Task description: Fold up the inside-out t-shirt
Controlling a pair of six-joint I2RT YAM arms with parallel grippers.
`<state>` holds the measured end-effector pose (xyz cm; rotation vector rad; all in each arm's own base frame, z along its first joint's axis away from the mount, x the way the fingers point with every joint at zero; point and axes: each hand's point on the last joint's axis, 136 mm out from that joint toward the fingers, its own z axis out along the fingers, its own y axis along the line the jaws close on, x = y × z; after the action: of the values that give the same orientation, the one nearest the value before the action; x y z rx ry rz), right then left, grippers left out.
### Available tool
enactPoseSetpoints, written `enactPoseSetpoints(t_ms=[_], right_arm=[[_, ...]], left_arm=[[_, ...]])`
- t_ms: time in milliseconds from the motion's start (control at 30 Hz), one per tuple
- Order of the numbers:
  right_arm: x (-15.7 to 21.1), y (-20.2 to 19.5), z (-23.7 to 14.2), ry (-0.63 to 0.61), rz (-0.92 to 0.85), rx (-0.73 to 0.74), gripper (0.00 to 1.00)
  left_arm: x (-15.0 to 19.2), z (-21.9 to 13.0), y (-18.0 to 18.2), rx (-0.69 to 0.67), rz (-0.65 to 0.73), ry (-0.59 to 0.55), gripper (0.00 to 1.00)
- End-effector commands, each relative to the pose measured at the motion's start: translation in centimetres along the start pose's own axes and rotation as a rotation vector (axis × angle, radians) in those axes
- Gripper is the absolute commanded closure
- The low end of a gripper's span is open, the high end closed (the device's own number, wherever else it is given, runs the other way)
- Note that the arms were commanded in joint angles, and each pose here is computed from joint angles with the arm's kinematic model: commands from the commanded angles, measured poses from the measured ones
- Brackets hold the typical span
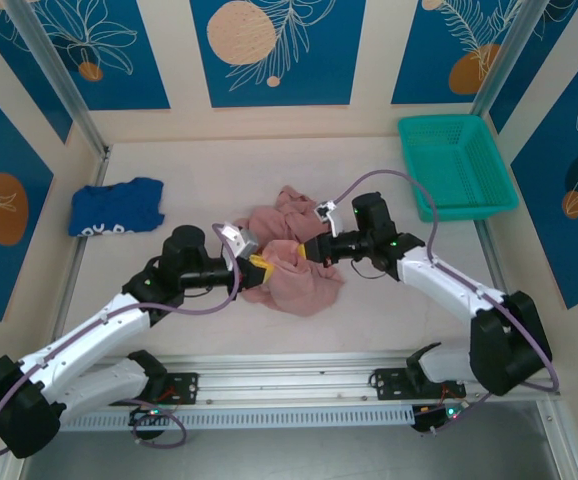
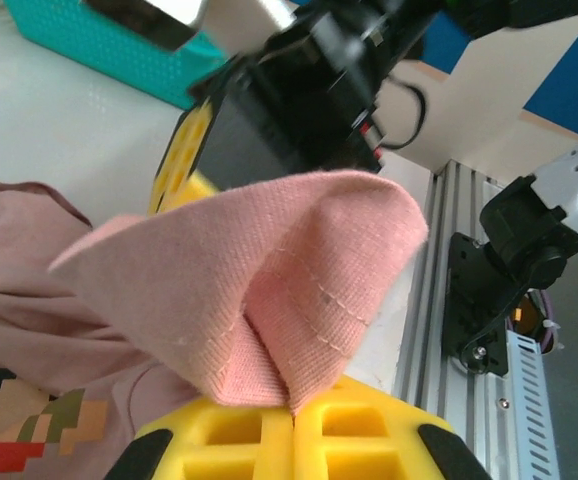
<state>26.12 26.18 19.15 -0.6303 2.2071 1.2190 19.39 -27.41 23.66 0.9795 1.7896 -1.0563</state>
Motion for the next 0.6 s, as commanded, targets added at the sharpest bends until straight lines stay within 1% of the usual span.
enactPoseSetpoints(t_ms=[0,133,333,567], right_arm=[[-1.0,-0.3,-2.8,-0.048,-0.06,0.145,1.0],[-1.0,-0.9,-4.8,-0.077,-0.091,0.283,1.0],[-1.1,-1.4,-6.1,-0.088,-0.094,0.402,1.0],[-1.4,-1.2,-5.1,-0.072,-0.062,0.455,1.0]], left_arm=[[1.0,0.3,1.0,-0.032,0.014,0.013,1.0],[2.3,1.2,1.9,-0.045,-0.002,0.043,1.0],[4.1,2.7,3.4,-0.078,-0.022,0.094,1.0],[7.5,4.2,5.2,-0.122,-0.06,0.174,0.88]])
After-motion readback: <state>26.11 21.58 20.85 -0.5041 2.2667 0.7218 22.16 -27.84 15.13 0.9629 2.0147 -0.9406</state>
